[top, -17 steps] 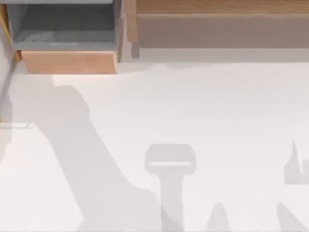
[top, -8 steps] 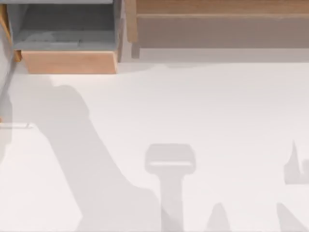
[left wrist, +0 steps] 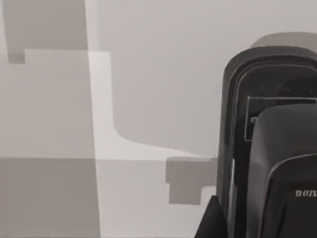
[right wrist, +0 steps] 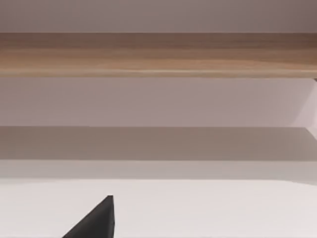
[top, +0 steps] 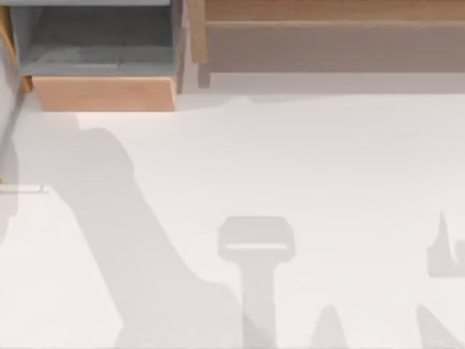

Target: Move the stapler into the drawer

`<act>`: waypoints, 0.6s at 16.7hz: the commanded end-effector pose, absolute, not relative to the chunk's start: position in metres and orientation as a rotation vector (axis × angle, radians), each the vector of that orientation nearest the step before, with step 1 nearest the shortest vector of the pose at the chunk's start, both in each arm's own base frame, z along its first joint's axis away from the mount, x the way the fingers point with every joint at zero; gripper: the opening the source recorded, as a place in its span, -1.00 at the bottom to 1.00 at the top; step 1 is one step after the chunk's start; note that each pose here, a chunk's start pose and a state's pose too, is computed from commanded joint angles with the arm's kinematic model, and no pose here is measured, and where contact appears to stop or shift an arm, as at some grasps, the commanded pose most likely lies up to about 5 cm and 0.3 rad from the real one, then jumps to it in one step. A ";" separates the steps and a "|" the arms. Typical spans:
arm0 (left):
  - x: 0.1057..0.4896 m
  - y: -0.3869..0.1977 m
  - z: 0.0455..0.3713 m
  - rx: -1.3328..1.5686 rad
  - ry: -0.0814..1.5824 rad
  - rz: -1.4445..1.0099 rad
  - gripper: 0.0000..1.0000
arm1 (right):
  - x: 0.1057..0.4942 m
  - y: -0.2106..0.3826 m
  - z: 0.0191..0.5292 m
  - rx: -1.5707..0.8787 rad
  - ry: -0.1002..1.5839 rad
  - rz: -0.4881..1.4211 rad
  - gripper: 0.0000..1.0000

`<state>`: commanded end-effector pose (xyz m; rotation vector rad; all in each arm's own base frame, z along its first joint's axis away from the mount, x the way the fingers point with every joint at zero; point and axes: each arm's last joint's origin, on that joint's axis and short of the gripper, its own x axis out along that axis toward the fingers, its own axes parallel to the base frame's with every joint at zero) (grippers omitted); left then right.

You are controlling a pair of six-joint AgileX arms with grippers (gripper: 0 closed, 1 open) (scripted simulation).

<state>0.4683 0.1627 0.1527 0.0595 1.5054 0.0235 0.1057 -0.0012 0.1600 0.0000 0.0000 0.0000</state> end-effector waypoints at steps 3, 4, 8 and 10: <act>0.468 0.163 0.153 0.059 1.505 0.023 0.06 | 0.106 -0.001 0.160 0.000 0.000 0.000 1.00; 0.468 0.163 0.153 0.059 1.505 0.023 0.21 | 0.106 -0.001 0.160 0.000 0.000 0.000 1.00; 0.468 0.163 0.153 0.059 1.505 0.023 0.81 | 0.106 -0.001 0.160 0.000 0.000 0.000 1.00; 0.468 0.163 0.153 0.059 1.505 0.023 1.00 | 0.106 -0.001 0.160 0.000 0.000 0.000 1.00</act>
